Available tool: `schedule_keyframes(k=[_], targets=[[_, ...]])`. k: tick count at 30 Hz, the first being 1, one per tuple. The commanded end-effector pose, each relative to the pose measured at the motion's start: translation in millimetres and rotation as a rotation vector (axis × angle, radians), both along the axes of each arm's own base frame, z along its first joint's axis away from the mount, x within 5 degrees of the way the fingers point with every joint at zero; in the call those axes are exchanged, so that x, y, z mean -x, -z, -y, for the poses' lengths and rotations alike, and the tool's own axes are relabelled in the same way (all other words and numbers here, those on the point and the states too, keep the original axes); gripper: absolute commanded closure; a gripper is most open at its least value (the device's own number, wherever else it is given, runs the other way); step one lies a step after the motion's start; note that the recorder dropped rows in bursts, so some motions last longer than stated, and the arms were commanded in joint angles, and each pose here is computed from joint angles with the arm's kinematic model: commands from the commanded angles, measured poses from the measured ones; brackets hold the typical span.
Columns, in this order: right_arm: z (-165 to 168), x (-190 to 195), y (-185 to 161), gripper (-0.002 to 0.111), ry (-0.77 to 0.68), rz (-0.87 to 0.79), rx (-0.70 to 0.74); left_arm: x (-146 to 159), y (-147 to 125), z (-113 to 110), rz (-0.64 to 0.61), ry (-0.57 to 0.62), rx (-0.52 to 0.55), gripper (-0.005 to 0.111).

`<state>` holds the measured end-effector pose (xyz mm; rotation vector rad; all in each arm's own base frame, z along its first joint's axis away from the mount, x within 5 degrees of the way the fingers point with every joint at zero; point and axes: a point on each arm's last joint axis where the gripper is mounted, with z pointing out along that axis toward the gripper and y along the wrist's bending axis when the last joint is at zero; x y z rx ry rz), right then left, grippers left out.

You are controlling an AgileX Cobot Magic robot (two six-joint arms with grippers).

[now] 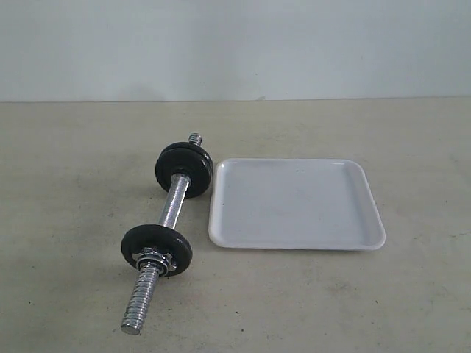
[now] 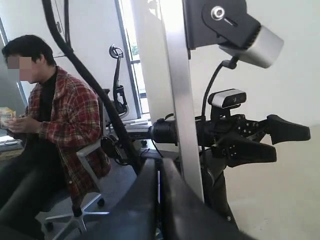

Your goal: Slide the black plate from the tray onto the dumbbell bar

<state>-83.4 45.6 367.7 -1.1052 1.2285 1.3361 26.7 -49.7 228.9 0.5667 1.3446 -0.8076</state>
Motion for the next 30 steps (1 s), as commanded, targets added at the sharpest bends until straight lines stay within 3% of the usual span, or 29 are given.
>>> schedule_keyframes(k=[1, 8, 14, 16, 19, 24, 30], targets=[[0, 0, 2, 0.108, 0.012, -0.004, 0.021, -6, 12, -3, -0.043, -0.06, -0.01, 0.002], [1, -9, 9, 0.108, 0.115, -0.028, 0.097, -10, 13, -7, -0.057, -0.129, -0.011, 0.002], [4, -37, 25, 0.108, 0.376, -0.046, 0.202, -10, 15, -6, 0.024, -0.142, -0.116, 0.002], [5, -51, 40, 0.108, 0.466, -0.053, 0.269, -10, 17, -6, 0.107, -0.157, -0.223, 0.002], [5, -63, 57, 0.108, 0.525, -0.085, 0.33, -11, 19, -7, 0.164, -0.174, -0.296, 0.002], [2, -77, 79, 0.108, 0.582, -0.196, 0.34, -11, 19, -7, 0.169, -0.177, -0.303, 0.002], [0, -84, 89, 0.108, 0.614, -0.216, 0.335, -11, 18, -7, 0.146, -0.166, -0.274, 0.002]])
